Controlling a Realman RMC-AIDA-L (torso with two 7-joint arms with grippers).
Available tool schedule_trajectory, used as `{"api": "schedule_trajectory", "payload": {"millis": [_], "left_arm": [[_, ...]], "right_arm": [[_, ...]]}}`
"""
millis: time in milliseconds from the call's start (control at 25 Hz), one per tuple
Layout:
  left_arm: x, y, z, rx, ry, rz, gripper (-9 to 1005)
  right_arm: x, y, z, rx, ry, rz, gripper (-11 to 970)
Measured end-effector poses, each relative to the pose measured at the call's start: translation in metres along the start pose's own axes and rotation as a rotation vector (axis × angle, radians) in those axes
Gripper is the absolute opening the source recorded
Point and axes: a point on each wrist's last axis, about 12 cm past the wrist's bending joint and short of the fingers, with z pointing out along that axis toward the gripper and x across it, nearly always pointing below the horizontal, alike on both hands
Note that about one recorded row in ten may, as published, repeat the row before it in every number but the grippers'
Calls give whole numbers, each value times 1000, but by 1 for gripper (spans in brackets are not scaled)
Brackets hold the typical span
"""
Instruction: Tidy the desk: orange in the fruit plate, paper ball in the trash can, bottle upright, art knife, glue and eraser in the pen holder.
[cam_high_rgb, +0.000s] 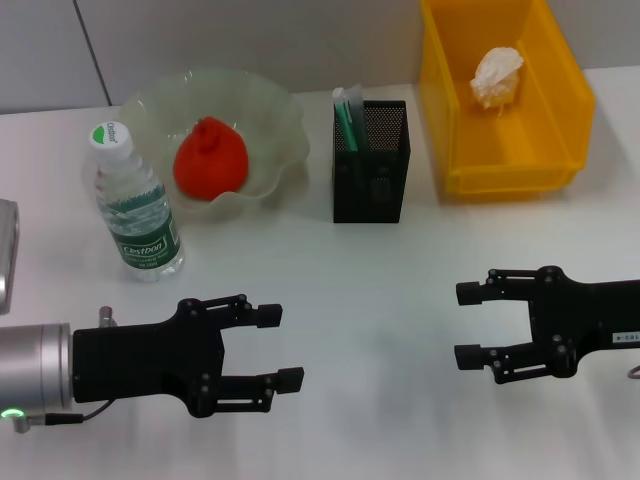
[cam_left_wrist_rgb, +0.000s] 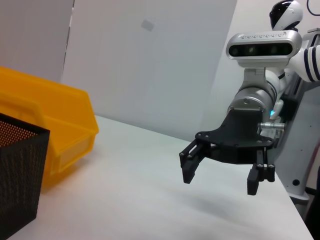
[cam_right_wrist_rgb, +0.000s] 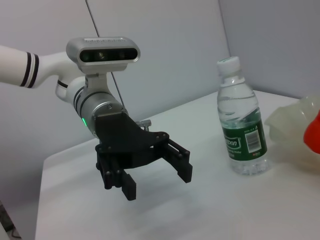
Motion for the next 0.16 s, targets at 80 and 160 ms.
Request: {"api": "schedule_trajectory", "payload": {"millis": [80, 160], "left_arm": [[0, 0, -1, 3, 3, 1, 798], [0, 0, -1, 5, 6, 1, 798]], "right_arm": [[0, 0, 1, -2, -1, 3, 820], [1, 0, 1, -3, -1, 5, 820]]}}
